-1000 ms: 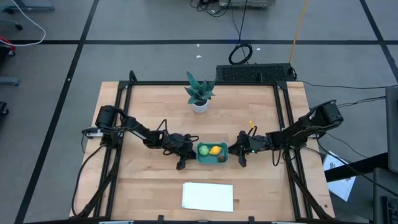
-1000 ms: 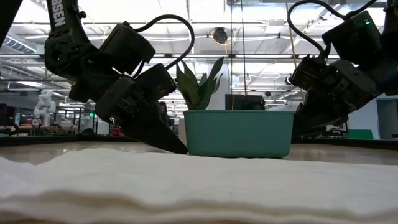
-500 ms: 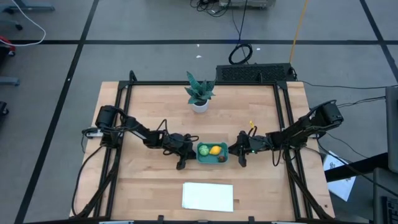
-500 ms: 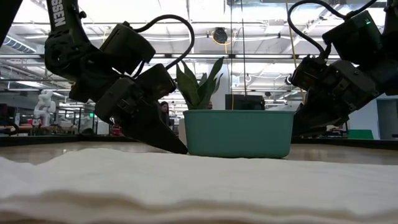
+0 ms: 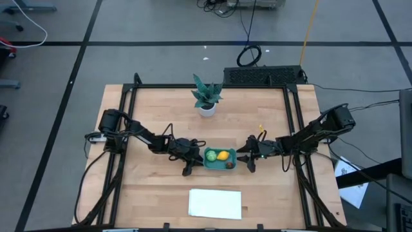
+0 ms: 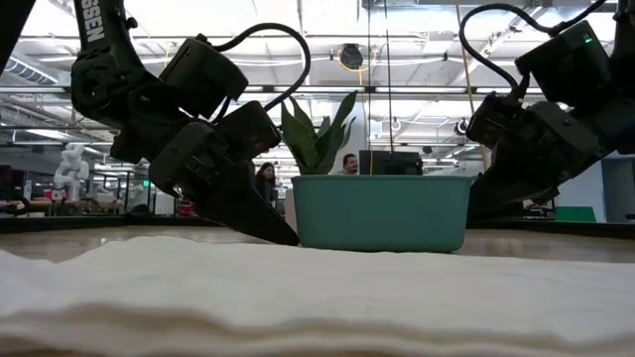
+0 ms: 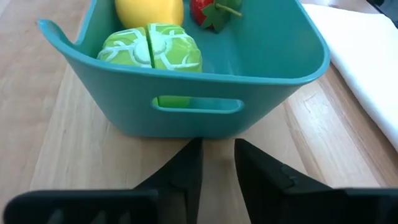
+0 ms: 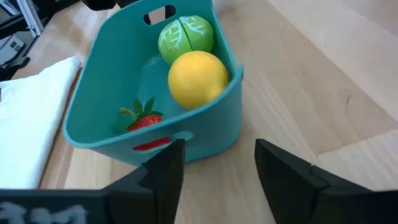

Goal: Pick and placing Produce into tupperware
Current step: Adjust the green bin on the table

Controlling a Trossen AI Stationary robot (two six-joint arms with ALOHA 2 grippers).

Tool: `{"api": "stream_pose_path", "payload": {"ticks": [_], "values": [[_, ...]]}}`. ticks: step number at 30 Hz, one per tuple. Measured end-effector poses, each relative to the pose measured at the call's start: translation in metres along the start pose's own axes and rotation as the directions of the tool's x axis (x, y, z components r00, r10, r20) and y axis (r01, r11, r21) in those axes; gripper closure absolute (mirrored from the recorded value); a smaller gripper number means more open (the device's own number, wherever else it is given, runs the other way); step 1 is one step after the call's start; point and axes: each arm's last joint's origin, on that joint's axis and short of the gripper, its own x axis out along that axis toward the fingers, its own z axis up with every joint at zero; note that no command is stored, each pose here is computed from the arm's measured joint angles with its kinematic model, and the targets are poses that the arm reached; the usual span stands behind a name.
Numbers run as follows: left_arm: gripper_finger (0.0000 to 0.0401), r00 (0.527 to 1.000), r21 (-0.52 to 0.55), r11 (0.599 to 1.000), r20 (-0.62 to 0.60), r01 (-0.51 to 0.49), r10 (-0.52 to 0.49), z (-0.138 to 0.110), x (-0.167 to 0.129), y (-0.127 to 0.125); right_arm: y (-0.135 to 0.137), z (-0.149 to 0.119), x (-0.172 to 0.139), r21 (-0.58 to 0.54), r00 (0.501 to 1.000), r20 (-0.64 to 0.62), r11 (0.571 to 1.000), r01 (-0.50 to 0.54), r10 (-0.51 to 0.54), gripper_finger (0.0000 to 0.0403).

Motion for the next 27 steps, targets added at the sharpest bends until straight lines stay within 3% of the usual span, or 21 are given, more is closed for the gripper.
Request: {"api": "stream_pose_path", "payload": {"ticks": [12,27], "values": [[0.0262,1.0,-0.007,1.0,-0.009,0.007,-0.007,-0.001,0.0,0.0,-0.008,-0.005,-0.012,0.034,1.0,0.013,0.999,0.001,-0.001,0.021],[0.026,0.997,0.017,0.997,-0.013,0.071,-0.071,-0.002,0.001,-0.008,-0.009,-0.005,-0.015,0.035,0.999,0.033,0.999,0.022,-0.023,0.021]]}}
